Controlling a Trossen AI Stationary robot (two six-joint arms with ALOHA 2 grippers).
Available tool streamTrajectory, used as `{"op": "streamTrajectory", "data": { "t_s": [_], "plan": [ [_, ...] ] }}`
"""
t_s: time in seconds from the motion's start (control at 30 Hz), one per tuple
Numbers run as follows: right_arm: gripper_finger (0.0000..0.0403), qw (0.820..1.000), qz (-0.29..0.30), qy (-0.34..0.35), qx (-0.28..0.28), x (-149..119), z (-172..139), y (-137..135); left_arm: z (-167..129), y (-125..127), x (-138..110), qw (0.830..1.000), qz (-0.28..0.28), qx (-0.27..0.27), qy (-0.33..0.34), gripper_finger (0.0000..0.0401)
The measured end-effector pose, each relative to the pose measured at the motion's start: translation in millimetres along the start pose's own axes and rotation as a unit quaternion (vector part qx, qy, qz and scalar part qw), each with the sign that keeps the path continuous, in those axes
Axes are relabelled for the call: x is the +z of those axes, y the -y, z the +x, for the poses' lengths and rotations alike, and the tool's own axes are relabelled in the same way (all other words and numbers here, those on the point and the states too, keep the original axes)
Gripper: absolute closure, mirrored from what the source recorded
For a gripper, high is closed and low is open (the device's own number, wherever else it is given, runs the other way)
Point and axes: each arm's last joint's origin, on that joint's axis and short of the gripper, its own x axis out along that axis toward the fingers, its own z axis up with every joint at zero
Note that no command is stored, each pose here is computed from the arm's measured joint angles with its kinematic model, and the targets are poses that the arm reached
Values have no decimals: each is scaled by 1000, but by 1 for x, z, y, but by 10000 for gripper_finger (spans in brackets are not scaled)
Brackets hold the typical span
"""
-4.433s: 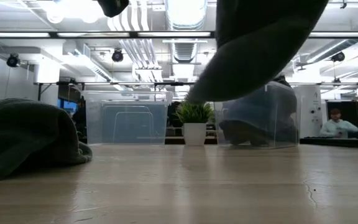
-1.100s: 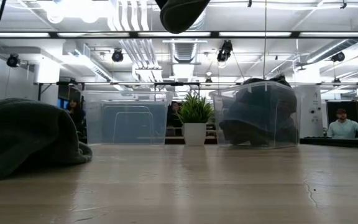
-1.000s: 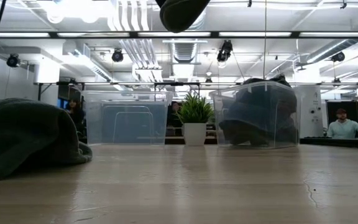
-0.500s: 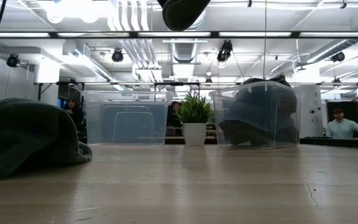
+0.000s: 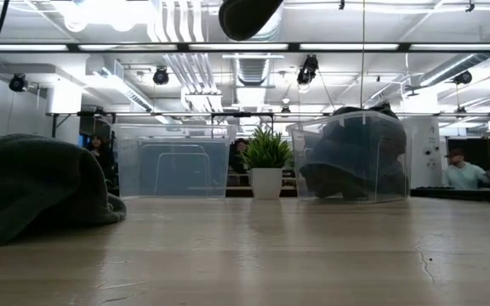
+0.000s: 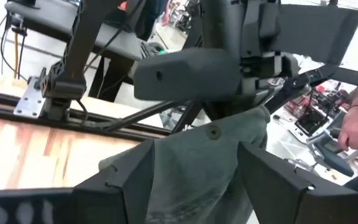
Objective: Pick and place caps into container
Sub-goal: Put the right black cap into the left transparent container
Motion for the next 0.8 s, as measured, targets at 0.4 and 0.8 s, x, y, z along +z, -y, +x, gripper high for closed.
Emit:
{"op": "streamTrajectory", "data": {
  "t_s": [0.4,0.8],
  "plan": [
    [394,1000,-8,1,12,0,0,-1,15,-7,-11,999,15,-30,-23,147],
    [394,1000,-12,2,8,0,-1,2,19,5,-8,989,39,-138,-20,146]
  ]
}}
